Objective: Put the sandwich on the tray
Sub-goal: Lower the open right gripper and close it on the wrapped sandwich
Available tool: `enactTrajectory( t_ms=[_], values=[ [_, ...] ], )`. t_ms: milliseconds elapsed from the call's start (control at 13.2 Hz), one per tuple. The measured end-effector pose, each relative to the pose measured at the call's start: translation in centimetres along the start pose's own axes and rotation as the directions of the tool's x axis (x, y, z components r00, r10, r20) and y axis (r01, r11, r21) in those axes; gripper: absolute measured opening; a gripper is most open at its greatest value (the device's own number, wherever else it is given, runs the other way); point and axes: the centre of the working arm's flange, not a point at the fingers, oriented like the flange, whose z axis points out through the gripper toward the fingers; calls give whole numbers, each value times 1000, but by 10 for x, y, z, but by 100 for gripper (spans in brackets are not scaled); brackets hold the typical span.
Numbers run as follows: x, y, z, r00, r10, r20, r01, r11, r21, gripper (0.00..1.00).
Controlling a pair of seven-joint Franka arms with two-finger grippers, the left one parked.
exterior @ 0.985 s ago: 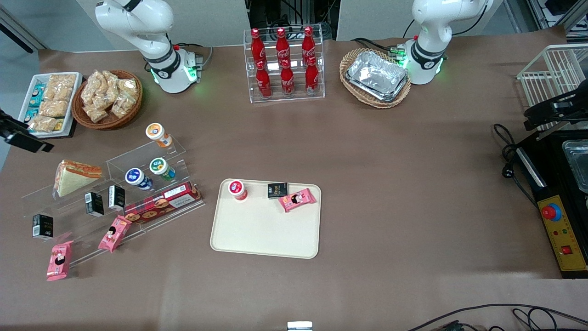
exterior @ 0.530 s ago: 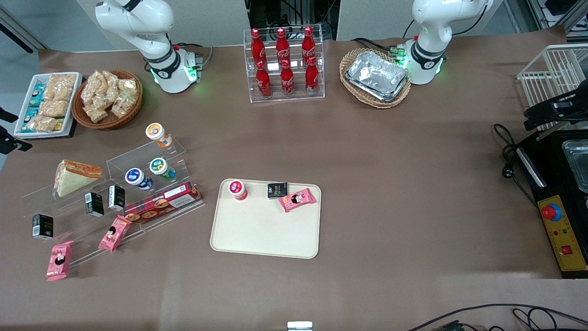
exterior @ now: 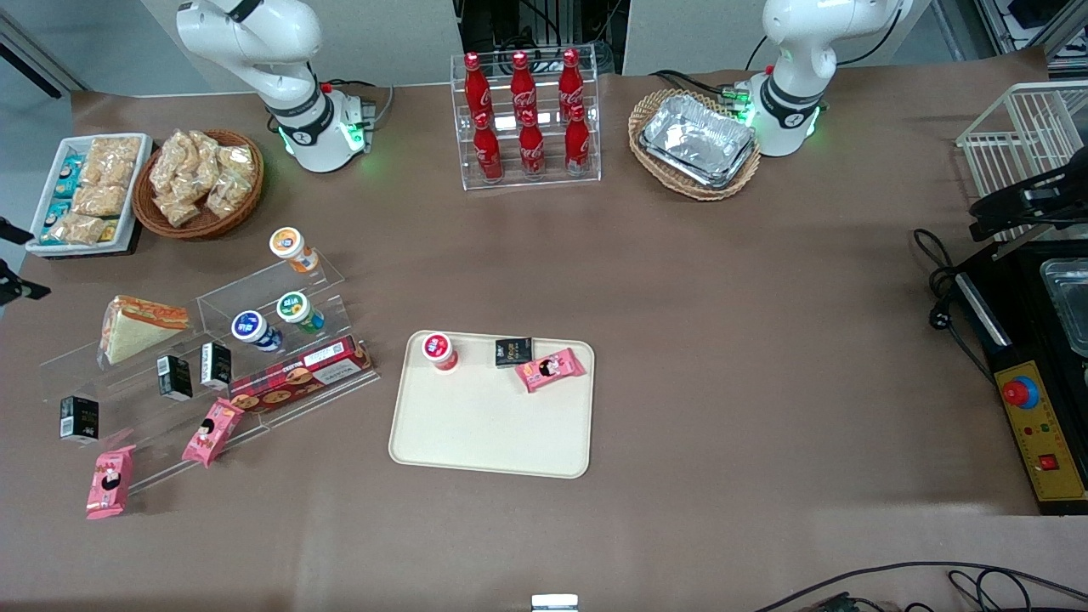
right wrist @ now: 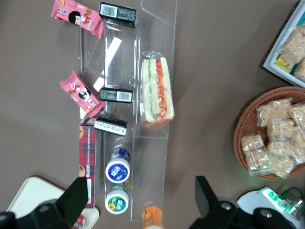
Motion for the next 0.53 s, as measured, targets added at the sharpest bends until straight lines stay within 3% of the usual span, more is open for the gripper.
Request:
enactTrajectory(
  t_ms=[227,530],
  values=[
    [19,0,38,1000,24,-20,-23,1000,15,100],
    [41,22,95,999,48,-16,-48,999,12,100]
  ],
)
